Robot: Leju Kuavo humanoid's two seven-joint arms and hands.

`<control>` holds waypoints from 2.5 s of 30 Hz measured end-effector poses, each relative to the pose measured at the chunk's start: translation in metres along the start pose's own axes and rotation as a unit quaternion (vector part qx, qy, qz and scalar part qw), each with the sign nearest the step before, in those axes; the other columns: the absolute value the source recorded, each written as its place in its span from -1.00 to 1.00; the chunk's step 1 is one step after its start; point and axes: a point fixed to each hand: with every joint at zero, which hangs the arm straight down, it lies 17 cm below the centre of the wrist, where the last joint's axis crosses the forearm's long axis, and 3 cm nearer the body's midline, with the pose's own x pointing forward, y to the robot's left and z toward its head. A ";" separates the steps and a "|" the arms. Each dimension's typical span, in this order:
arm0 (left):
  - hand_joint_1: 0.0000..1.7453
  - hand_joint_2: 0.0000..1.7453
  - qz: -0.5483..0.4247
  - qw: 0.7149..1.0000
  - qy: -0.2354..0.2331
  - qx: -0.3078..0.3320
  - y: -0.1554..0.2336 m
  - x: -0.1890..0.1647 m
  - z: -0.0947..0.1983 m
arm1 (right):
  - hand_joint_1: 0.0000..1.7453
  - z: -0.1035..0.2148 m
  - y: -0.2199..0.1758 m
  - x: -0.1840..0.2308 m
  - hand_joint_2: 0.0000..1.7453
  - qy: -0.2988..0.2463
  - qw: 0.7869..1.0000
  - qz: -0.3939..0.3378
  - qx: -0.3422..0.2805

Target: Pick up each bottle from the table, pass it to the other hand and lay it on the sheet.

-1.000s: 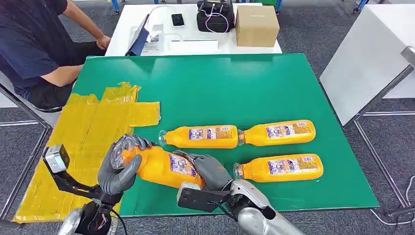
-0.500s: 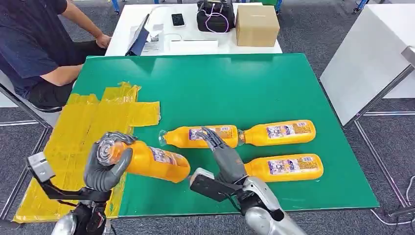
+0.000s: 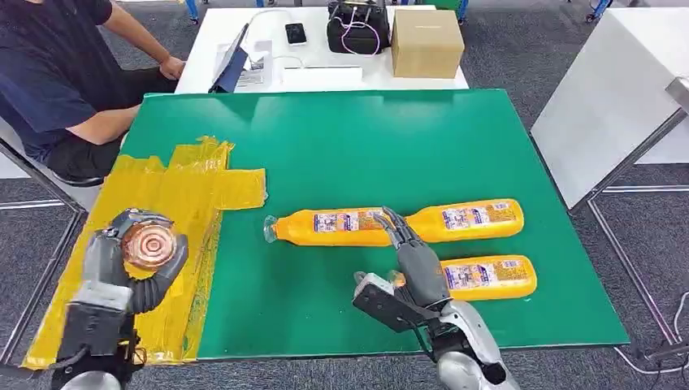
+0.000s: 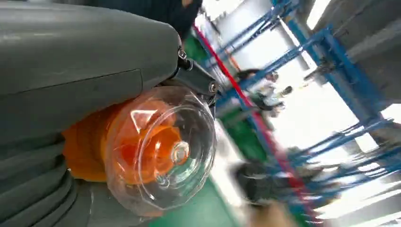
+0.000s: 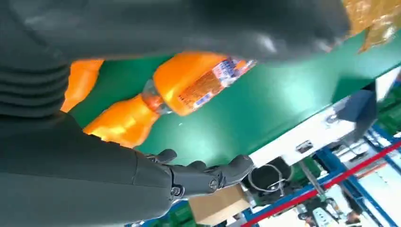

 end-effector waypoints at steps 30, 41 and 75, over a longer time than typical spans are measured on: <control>-1.00 1.00 -0.270 0.907 0.110 -0.304 -0.151 -0.134 0.059 | -1.00 -0.072 -0.014 -0.041 1.00 0.067 0.993 0.068 0.074; -1.00 1.00 -0.268 0.890 0.127 -0.347 -0.164 -0.151 0.064 | -1.00 -0.075 0.028 -0.064 1.00 0.089 0.982 0.080 0.146; -1.00 1.00 0.093 0.966 0.093 -0.221 -0.127 -0.051 0.043 | -1.00 -0.073 0.035 -0.121 1.00 0.132 0.964 0.179 0.144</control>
